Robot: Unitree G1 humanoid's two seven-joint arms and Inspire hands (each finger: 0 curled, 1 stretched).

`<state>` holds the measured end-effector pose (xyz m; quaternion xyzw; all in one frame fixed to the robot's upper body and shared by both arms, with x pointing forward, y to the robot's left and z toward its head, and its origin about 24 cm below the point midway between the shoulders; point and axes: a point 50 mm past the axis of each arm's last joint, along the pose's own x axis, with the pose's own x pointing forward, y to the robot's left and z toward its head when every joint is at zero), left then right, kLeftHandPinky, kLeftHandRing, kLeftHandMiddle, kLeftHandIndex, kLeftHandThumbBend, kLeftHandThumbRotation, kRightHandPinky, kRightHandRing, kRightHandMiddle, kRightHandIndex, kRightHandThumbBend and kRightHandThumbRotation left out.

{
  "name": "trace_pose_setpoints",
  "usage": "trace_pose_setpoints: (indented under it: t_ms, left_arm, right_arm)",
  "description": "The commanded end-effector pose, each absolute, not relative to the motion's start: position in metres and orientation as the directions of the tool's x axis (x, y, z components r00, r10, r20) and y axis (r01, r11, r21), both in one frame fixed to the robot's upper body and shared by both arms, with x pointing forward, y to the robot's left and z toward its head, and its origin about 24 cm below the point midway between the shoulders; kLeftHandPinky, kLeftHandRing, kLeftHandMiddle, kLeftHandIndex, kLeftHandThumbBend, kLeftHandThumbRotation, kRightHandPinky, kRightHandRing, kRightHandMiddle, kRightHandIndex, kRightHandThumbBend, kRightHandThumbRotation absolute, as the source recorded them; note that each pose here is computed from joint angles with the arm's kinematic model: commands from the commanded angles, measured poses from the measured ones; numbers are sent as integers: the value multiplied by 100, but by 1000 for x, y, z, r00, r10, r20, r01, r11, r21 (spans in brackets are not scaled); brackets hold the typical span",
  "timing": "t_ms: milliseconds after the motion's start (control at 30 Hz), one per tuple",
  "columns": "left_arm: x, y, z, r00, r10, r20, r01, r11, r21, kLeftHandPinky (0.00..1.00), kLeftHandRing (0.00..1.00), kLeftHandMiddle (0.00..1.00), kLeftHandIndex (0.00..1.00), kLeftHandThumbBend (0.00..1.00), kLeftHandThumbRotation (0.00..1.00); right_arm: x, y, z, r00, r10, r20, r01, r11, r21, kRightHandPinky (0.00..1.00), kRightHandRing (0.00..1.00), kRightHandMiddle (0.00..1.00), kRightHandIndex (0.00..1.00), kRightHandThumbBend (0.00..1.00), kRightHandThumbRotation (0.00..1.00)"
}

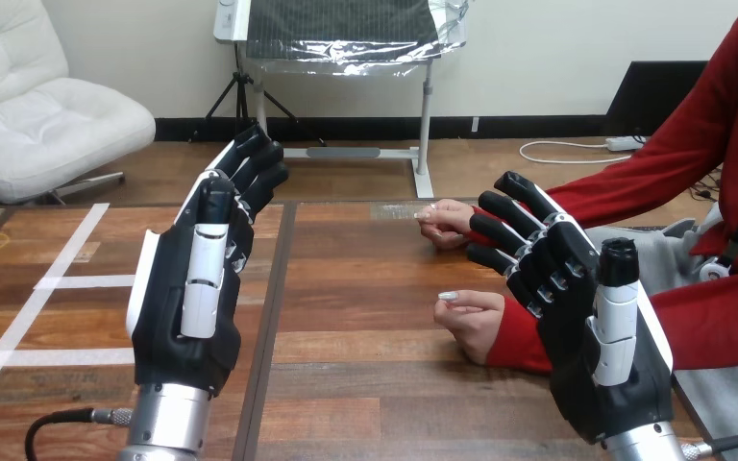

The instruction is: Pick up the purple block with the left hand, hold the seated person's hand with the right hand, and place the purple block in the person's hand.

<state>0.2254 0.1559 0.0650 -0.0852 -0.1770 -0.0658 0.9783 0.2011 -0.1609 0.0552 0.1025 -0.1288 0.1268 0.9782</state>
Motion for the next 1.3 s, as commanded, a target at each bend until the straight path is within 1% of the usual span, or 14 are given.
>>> trace_pose_setpoints:
  t_ms: [0, 67, 100, 300, 367, 500, 600, 700, 800, 1000, 1133, 1267]
  left_arm:
    - [238, 151, 79, 899, -133, 418, 191, 976, -101, 92, 87, 86, 84, 54, 91]
    - [239, 151, 79, 896, -137, 423, 188, 979, -81, 91, 87, 86, 84, 55, 90]
    - [241, 152, 79, 893, -139, 428, 185, 981, -67, 88, 86, 85, 84, 55, 90]
    - [253, 154, 80, 884, -164, 437, 187, 982, -9, 79, 84, 84, 82, 50, 87]
    - [256, 155, 81, 883, -172, 437, 188, 982, 7, 75, 84, 84, 81, 46, 86]
    - [267, 158, 82, 881, -180, 438, 167, 984, 68, 72, 83, 83, 80, 43, 84]
    - [274, 160, 83, 879, -186, 439, 148, 982, 120, 70, 83, 83, 80, 38, 83]
    - [282, 162, 83, 879, -191, 437, 129, 977, 167, 70, 82, 82, 79, 35, 82]
    - [289, 165, 84, 880, -201, 429, 118, 970, 212, 70, 82, 82, 80, 36, 81]
    - [303, 169, 84, 884, -211, 417, 101, 958, 270, 77, 84, 84, 82, 36, 80]
    - [313, 171, 85, 888, -216, 405, 91, 948, 307, 79, 85, 85, 83, 39, 79]
    - [322, 173, 86, 896, -216, 388, 81, 939, 334, 80, 85, 85, 83, 41, 77]
  right_arm:
    - [211, -159, 69, 909, 238, 341, -302, 942, 148, 81, 86, 87, 87, 78, 98]
    - [211, -160, 69, 909, 238, 341, -302, 942, 148, 81, 86, 87, 87, 78, 98]
    - [211, -160, 69, 909, 238, 341, -302, 942, 146, 81, 86, 87, 88, 78, 97]
    - [212, -160, 69, 909, 239, 342, -302, 943, 143, 81, 85, 86, 87, 78, 98]
    - [212, -160, 69, 908, 241, 343, -303, 942, 141, 81, 86, 87, 87, 78, 98]
    - [212, -160, 69, 909, 242, 340, -303, 943, 140, 81, 86, 87, 87, 78, 98]
    - [213, -159, 69, 908, 243, 340, -304, 942, 140, 81, 86, 87, 87, 78, 99]
    - [213, -159, 69, 908, 241, 342, -303, 942, 141, 82, 86, 87, 87, 78, 99]
    - [212, -159, 69, 909, 239, 343, -302, 943, 142, 82, 86, 87, 88, 78, 99]
    - [212, -159, 69, 910, 228, 345, -293, 944, 149, 82, 85, 86, 89, 79, 99]
    - [212, -158, 69, 911, 226, 345, -292, 944, 155, 81, 85, 85, 89, 80, 99]
    - [211, -159, 69, 913, 223, 343, -290, 944, 157, 81, 85, 85, 88, 80, 98]
